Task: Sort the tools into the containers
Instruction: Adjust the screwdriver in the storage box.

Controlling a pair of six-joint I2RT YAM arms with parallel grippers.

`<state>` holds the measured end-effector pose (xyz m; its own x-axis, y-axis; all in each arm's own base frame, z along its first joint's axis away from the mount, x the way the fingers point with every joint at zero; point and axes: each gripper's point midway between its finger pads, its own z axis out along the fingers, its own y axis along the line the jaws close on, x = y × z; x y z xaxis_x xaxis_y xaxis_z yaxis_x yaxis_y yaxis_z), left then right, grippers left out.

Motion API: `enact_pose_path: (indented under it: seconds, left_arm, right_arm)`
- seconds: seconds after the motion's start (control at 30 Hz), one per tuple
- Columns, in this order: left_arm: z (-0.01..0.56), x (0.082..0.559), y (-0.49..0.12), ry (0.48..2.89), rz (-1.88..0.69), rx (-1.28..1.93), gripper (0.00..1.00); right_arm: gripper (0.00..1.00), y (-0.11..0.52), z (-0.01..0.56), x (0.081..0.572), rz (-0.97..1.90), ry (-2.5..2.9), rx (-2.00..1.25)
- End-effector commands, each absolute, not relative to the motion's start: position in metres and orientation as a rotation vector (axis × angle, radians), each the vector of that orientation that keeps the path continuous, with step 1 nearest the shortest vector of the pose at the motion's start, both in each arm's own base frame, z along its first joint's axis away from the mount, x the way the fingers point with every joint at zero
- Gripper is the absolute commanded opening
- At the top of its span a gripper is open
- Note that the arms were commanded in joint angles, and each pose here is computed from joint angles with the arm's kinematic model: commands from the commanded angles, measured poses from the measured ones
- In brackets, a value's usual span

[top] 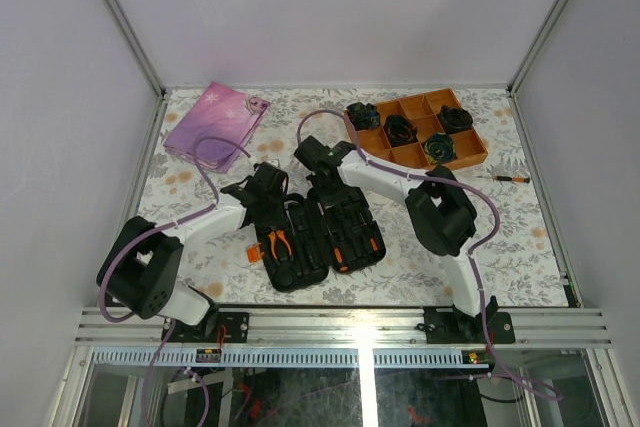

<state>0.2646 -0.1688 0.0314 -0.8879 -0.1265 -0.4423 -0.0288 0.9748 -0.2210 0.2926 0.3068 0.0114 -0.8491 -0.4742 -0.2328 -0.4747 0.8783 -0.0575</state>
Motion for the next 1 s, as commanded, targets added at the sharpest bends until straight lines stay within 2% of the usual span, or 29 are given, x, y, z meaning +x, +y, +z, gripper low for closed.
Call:
enact_pose_path:
  seconds: [0.0,0.3,0.43,0.6,0.8,0.87,0.97]
  left_arm:
    - [0.017,0.259,-0.200,2.677,-0.424,-0.033,0.07]
    - [0.016,0.257,-0.203,2.681,-0.438,-0.020,0.02]
    - [0.017,0.257,-0.202,2.677,-0.437,-0.023,0.02]
    - [0.020,0.257,-0.197,2.667,-0.409,-0.043,0.02]
    - [0.030,0.259,-0.187,2.630,-0.366,-0.077,0.04]
    - [0.033,0.261,-0.185,2.622,-0.350,-0.083,0.05]
    - [0.038,0.263,-0.182,2.609,-0.337,-0.098,0.08]
  right_arm:
    - [0.00,0.288,-0.165,0.162,-0.019,3.248,-0.857]
    - [0.00,0.288,-0.210,0.120,0.044,3.362,-0.836]
    - [0.00,0.289,-0.210,0.117,0.088,3.354,-0.811]
    - [0.00,0.306,-0.141,0.175,0.195,3.161,-0.704]
    - [0.00,0.336,-0.010,0.256,0.454,2.842,-0.598]
    - [0.03,0.343,0.028,0.274,0.501,2.738,-0.576]
    - [0.14,0.347,0.075,0.291,0.554,2.603,-0.526]
